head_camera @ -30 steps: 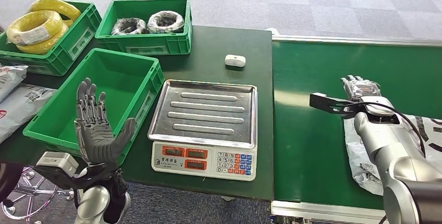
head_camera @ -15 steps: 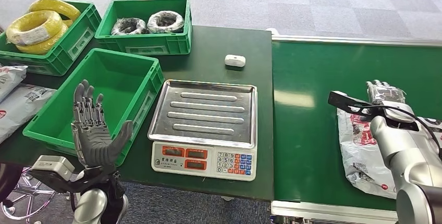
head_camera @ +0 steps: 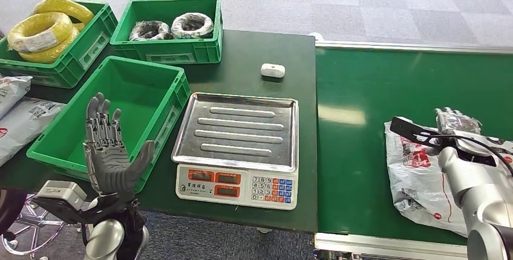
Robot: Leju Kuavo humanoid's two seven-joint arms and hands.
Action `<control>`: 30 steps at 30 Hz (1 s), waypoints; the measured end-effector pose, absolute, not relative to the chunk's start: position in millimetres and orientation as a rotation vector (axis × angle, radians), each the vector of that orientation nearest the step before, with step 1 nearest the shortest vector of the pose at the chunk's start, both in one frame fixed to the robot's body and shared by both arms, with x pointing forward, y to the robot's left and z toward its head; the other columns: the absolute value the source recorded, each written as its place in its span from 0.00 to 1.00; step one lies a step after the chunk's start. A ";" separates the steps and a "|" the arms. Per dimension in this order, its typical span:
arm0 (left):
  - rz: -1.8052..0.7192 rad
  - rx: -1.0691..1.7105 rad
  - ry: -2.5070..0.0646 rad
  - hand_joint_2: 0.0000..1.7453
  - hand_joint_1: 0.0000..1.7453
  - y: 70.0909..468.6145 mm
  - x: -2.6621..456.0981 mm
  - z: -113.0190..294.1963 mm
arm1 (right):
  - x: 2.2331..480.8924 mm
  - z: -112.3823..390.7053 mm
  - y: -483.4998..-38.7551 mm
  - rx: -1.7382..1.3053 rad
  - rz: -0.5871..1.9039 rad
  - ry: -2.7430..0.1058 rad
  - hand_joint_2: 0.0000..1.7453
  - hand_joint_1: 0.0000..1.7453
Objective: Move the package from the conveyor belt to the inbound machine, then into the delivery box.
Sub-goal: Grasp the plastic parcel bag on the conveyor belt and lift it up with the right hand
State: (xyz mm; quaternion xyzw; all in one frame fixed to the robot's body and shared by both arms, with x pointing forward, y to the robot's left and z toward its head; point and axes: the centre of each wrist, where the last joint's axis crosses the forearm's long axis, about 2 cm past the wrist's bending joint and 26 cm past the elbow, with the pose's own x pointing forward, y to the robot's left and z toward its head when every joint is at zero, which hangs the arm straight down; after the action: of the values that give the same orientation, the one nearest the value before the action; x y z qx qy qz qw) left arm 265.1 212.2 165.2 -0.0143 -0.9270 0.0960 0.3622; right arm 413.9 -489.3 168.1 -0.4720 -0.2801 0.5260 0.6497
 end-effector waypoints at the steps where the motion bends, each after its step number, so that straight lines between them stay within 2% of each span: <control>1: 0.246 -0.037 -2.388 1.00 0.00 212.2 265.1 165.2 | 413.4 167.3 -489.5 -1.066 1.192 -0.634 1.00 0.00; 6: 0.237 -0.041 -2.390 1.00 0.00 211.8 265.1 165.3 | 403.6 151.3 -489.4 -0.952 1.183 -0.620 1.00 0.00; 14: 0.239 -0.029 -2.394 1.00 0.00 210.3 266.6 166.8 | 382.3 110.2 -471.0 -0.591 1.185 -0.682 1.00 0.00; 26: 0.248 -0.007 -2.391 1.00 0.00 211.9 267.8 166.4 | 390.6 109.7 -448.5 -0.507 1.201 -0.603 1.00 0.01; 30: 0.248 -0.004 -2.389 1.00 0.00 212.1 267.8 165.9 | 390.9 109.2 -446.9 -0.487 1.206 -0.621 1.00 1.00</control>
State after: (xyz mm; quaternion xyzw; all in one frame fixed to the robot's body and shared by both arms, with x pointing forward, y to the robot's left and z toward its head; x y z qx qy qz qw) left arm 267.8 212.1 165.9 -0.0016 -0.9274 0.0965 0.3613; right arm 390.9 -446.9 109.2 -0.2230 -0.2845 0.5521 0.7514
